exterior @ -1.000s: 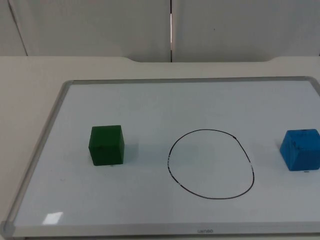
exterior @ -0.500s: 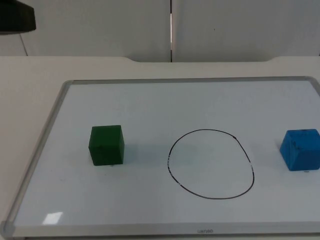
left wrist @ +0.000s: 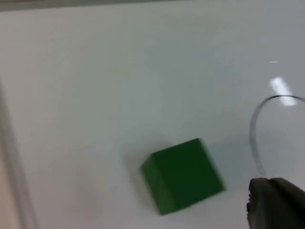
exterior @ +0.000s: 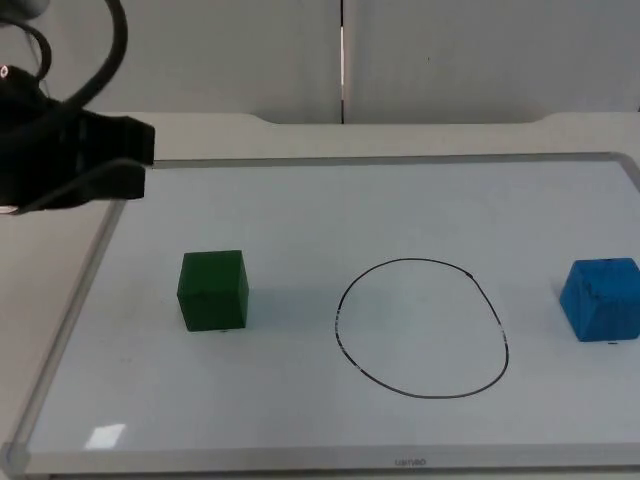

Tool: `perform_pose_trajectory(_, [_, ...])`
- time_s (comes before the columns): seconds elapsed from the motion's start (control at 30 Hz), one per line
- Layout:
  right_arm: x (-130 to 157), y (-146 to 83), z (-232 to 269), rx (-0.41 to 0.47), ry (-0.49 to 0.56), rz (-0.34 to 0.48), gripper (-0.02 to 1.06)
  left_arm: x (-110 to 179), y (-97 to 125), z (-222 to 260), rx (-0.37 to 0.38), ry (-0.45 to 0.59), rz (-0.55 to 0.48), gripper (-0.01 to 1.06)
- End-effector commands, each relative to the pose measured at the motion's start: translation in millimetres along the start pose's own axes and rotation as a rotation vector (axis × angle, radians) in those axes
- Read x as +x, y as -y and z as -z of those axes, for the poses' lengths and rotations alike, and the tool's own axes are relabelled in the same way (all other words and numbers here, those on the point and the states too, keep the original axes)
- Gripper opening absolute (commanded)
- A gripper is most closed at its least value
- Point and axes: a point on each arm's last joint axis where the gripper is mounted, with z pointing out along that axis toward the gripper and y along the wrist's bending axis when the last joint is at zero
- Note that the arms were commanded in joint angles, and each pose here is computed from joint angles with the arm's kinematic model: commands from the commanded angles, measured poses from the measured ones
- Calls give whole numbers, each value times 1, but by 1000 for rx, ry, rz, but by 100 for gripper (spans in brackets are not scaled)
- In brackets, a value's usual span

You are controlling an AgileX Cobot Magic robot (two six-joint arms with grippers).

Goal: Push the two cubes into the marked area.

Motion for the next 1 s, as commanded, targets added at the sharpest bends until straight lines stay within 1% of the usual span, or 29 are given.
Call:
perform_pose_trajectory(0.0, [2,0,-2,3,-7,-3,105,-1,-9,-7,-98,17,43,0])
perform_pose_trajectory(0.07, [2,0,-2,3,-7,-3,105,1,-14,-13,-138,4,48,0])
perform_pose_trajectory(0.13, [2,0,-2,3,-7,-3,105,2,-15,-16,-140,-7,38,0])
perform_pose_trajectory(0.23, [2,0,-2,3,-7,-3,105,0,-16,-28,-115,-40,42,0])
perform_pose_trajectory(0.33, [2,0,-2,3,-7,-1,105,-1,-18,-39,-106,-62,47,0])
perform_pose_trajectory(0.4, [2,0,-2,3,-7,-1,105,-2,-17,-49,-80,-85,65,0])
perform_pose_trajectory(0.53, [2,0,-2,3,-7,-1,105,1,-21,-62,-79,-116,88,0])
perform_pose_trajectory(0.63, [2,0,-2,3,-7,-1,105,2,-27,-74,-110,-132,103,0])
perform_pose_trajectory(0.67, [2,0,-2,3,-7,-1,105,2,-27,-74,-110,-132,103,0])
perform_pose_trajectory(0.73, [2,0,-2,3,-7,-1,105,8,-34,-82,-154,-155,121,0])
perform_pose_trajectory(0.83, [2,0,-2,3,-7,-1,105,15,-40,-89,-190,-179,125,0])
perform_pose_trajectory(0.9, [2,0,-2,3,-7,-1,105,17,-41,-91,-198,-187,123,0])
perform_pose_trajectory(0.97, [2,0,-2,3,-7,-1,105,19,-42,-97,-189,-204,123,0])
